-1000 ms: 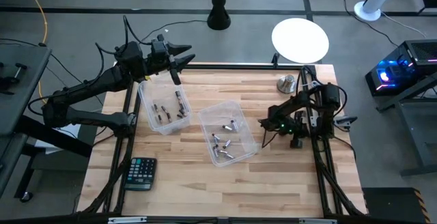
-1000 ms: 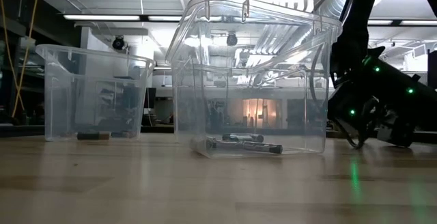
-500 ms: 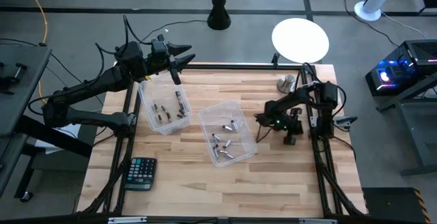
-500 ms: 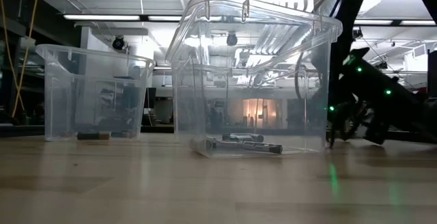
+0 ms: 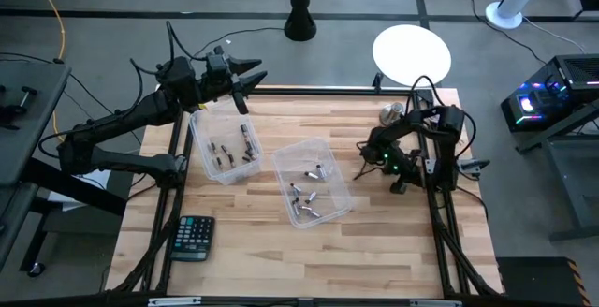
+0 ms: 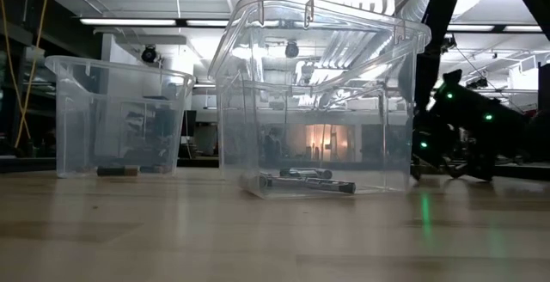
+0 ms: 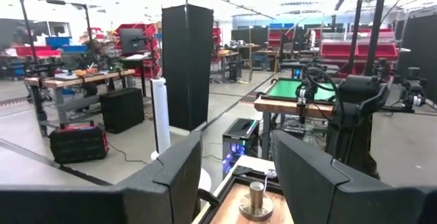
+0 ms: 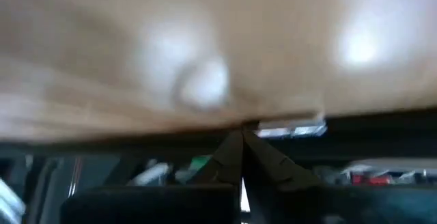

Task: Sort batteries
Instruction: Put the silver battery into the right transparent bin

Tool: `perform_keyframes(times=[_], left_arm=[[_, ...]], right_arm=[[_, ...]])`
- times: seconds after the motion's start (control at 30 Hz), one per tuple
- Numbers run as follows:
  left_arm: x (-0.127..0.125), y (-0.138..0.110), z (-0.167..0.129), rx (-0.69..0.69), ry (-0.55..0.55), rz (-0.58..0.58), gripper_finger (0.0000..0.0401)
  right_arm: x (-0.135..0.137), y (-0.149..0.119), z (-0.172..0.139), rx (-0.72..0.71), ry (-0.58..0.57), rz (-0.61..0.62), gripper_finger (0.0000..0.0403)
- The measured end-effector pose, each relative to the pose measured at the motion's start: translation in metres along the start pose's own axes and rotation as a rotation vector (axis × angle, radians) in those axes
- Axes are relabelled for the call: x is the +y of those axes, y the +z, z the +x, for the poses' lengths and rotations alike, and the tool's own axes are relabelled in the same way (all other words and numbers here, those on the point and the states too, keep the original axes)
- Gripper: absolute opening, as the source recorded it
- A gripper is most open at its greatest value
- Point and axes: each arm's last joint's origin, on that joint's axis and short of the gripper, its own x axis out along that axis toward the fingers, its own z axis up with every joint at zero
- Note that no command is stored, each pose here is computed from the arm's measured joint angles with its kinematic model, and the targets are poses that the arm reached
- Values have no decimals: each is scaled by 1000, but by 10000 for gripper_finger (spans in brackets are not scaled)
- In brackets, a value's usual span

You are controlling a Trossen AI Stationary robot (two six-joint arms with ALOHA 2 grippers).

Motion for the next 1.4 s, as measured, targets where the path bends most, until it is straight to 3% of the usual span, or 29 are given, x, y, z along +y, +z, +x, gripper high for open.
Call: perform_keyframes(times=[0.1, 0.53, 0.67, 0.9, 1.03, 1.2, 1.4], left_arm=[[0, 1, 0, -14, 13, 18, 168], [2, 3, 0, -24, 64, 34, 168], [2, 3, 0, -25, 64, 34, 168], [2, 3, 0, -25, 64, 34, 168], [2, 2, 0, -22, 64, 34, 168], [2, 2, 0, -21, 63, 34, 168], [2, 2, 0, -21, 63, 34, 168]], right_arm=[[-3, 4, -10, -43, -50, 33, 0], [-38, -4, 5, 43, 129, 207, 0], [-44, -4, 9, 41, 94, 255, 0], [-54, -5, 14, 47, 140, 392, 0], [-51, -5, 16, 44, 180, 339, 0], [-42, -3, 12, 18, 148, 264, 0], [-19, 4, -21, -170, 139, 99, 0]])
